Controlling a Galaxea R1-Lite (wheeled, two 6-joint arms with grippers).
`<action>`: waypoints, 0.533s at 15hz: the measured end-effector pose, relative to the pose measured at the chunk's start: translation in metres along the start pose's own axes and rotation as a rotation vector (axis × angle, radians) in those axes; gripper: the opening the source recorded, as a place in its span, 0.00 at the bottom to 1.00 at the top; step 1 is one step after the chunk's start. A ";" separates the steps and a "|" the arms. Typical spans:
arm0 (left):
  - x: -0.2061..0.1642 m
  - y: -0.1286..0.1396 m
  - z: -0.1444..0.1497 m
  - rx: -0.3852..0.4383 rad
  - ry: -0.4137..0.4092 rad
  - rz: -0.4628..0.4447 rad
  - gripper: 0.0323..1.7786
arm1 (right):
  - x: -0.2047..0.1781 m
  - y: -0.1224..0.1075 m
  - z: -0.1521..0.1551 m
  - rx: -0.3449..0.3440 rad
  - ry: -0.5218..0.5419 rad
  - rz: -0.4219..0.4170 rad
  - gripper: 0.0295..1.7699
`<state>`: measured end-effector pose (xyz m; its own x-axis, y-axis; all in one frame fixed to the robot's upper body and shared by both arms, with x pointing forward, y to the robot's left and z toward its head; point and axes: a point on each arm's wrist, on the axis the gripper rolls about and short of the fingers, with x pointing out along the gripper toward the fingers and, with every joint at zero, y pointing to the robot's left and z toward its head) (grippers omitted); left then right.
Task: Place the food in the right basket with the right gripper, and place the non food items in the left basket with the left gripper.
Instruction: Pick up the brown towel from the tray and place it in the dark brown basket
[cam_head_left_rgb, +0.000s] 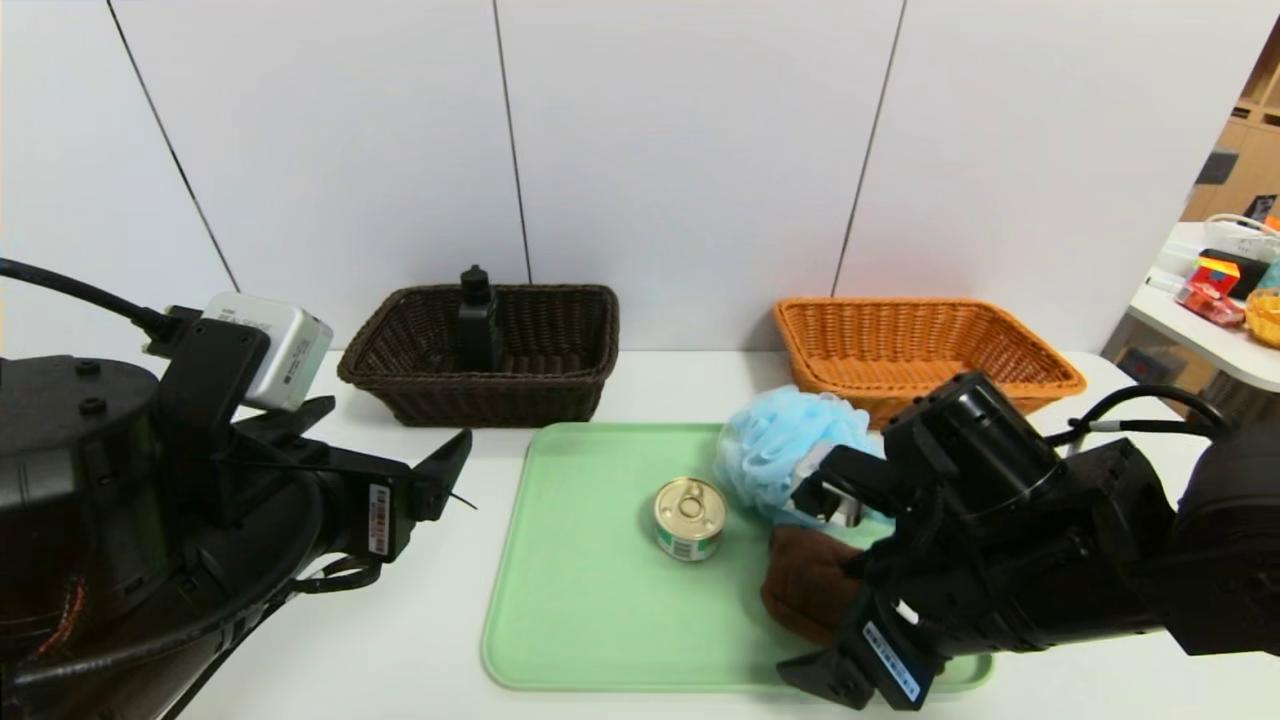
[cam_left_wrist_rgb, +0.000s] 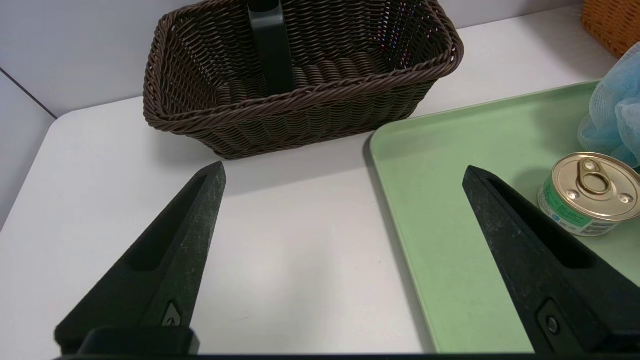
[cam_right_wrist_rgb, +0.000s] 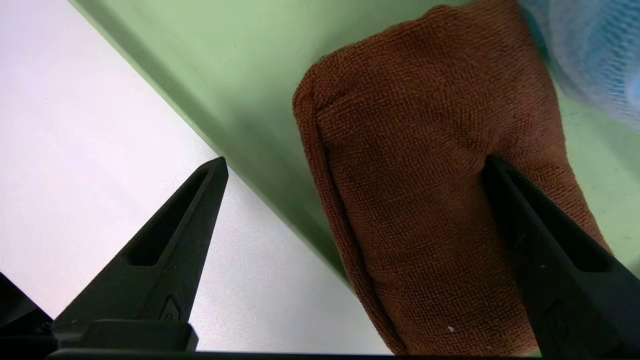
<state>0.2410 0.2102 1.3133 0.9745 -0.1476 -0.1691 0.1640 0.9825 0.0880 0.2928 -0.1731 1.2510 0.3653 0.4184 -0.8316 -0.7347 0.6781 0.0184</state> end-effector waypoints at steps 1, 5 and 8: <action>0.000 0.000 0.000 0.000 0.000 0.000 0.95 | 0.002 0.000 -0.002 -0.002 0.010 0.000 0.97; -0.001 0.000 0.000 0.003 -0.001 -0.003 0.95 | 0.002 0.002 -0.006 -0.004 0.021 -0.011 0.71; -0.001 -0.001 0.000 0.003 -0.002 -0.005 0.95 | -0.001 0.002 -0.007 -0.004 0.017 -0.009 0.51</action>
<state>0.2400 0.2095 1.3135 0.9739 -0.1529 -0.1680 0.1696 0.9814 0.0903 0.2864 -0.1764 1.2483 0.3621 0.4018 -0.8411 -0.7340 0.6791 0.0085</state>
